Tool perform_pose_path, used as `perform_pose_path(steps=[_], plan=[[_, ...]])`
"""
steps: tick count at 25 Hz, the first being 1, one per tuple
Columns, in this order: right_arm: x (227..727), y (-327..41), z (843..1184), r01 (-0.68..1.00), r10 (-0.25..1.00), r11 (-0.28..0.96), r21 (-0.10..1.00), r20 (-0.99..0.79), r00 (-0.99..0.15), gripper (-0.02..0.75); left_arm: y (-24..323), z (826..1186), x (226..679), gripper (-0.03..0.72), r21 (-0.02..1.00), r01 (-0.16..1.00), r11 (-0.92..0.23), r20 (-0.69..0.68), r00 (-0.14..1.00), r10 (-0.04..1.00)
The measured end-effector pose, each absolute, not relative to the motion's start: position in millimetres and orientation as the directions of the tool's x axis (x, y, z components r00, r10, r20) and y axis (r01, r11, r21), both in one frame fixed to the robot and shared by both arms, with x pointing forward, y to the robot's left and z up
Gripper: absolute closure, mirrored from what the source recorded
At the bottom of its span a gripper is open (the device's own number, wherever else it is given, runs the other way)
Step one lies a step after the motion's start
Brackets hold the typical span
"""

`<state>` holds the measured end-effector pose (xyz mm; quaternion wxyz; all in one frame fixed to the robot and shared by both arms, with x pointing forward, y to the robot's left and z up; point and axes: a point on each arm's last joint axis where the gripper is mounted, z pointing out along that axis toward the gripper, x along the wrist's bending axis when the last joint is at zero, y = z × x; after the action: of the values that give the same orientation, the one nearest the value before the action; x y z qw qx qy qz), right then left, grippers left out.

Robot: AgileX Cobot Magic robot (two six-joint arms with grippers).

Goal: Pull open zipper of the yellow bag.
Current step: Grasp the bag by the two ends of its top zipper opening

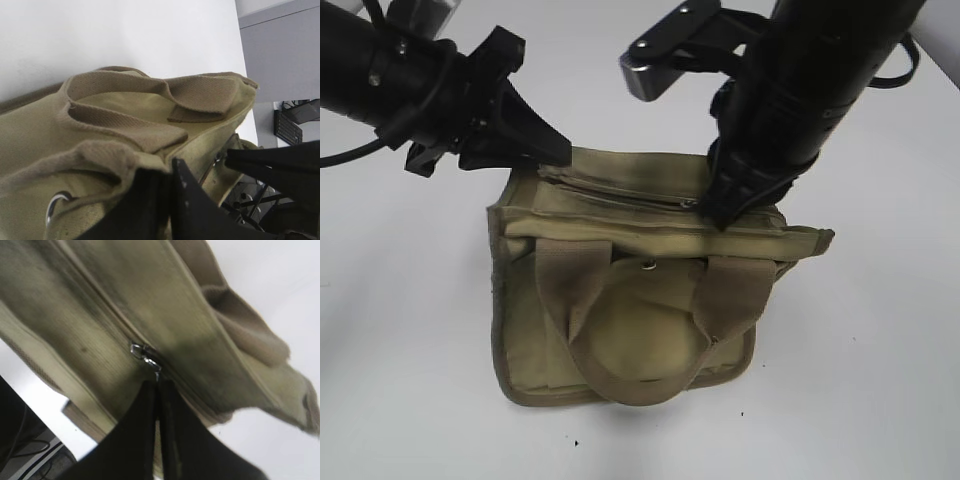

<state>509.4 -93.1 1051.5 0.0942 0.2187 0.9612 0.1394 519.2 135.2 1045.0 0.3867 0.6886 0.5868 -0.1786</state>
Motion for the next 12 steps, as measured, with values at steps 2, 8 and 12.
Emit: perform_pose_path(steps=[2,8,12], plan=[[515,-109,1050,0.477,0.515,0.836,0.269,-0.089,-0.852,0.736,135,1045,519,0.663,0.323,0.946,-0.013,-0.699,0.248,0.671],[530,-152,1048,0.643,0.658,0.745,0.176,-0.036,-0.752,0.736,135,1045,519,0.663,0.324,0.946,-0.013,-0.698,0.248,0.671],[537,-171,1048,0.700,0.711,0.698,0.153,-0.032,-0.702,0.736,136,1045,519,0.663,0.326,0.945,-0.014,-0.696,0.250,0.673]])
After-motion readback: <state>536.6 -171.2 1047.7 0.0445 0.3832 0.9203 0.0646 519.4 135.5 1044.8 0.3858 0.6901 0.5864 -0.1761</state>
